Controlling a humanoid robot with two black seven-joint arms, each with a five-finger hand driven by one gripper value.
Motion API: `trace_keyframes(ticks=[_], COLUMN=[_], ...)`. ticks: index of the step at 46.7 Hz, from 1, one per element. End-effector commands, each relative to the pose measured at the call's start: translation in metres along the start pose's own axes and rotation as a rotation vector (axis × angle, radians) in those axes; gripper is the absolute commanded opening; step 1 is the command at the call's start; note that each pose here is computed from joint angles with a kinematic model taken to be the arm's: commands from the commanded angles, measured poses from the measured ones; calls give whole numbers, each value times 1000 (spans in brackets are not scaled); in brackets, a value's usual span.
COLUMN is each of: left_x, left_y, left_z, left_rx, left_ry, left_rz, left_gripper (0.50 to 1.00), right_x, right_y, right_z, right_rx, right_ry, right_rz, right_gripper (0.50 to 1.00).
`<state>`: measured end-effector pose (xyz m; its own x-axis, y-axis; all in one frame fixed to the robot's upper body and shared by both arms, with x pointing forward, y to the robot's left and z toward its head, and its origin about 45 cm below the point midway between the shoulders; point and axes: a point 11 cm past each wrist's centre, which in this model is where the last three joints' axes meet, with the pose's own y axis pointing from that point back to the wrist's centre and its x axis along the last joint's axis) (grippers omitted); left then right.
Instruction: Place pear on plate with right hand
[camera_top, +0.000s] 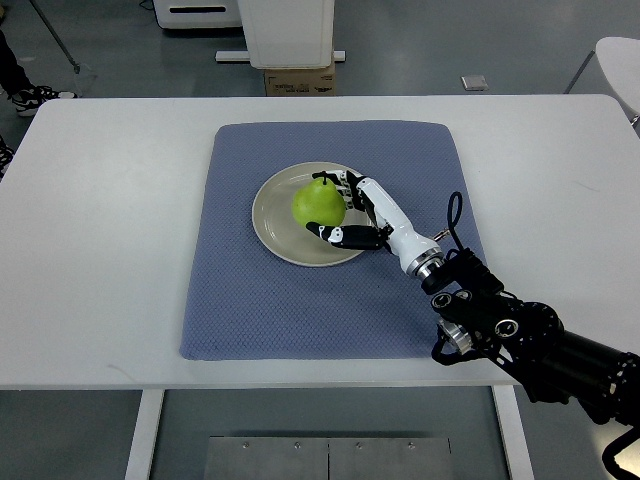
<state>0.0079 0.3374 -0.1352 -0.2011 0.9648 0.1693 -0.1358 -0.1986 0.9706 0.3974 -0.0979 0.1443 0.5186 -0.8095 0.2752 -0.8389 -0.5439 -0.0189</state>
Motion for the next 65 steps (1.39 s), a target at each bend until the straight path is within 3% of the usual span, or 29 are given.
trace_keyframes(ticks=[1,6,11,21,26,32,39,49,65], left_x=[0,0,0,0,0,0,0,0,0], left_y=[0,0,0,0,0,0,0,0,0], left_z=[0,0,0,0,0,0,0,0,0], left_rx=[-1,1,1,-1,1,1,-1,-1,1], left_ry=[0,0,0,0,0,0,0,0,0], left_rz=[0,0,0,0,0,0,0,0,0], left_gripper=[1000,1000,1000,1000,1000,1000,1000,1000,1000], right_x=[0,1,0,0,0,1,1,1,8], right_y=[0,0,0,0,0,0,0,0,-5], right_z=[0,0,0,0,0,0,-1,-1,-8], right_rx=[-1,-1,0,0,0,0,1,1,18], right_ry=[0,2,1,-4,-4,-7,-7,-6,-19], right_rz=[2,6,3,5,5,9,11,11,35], right_gripper=[500,500,598,686,796,841,941,966,964])
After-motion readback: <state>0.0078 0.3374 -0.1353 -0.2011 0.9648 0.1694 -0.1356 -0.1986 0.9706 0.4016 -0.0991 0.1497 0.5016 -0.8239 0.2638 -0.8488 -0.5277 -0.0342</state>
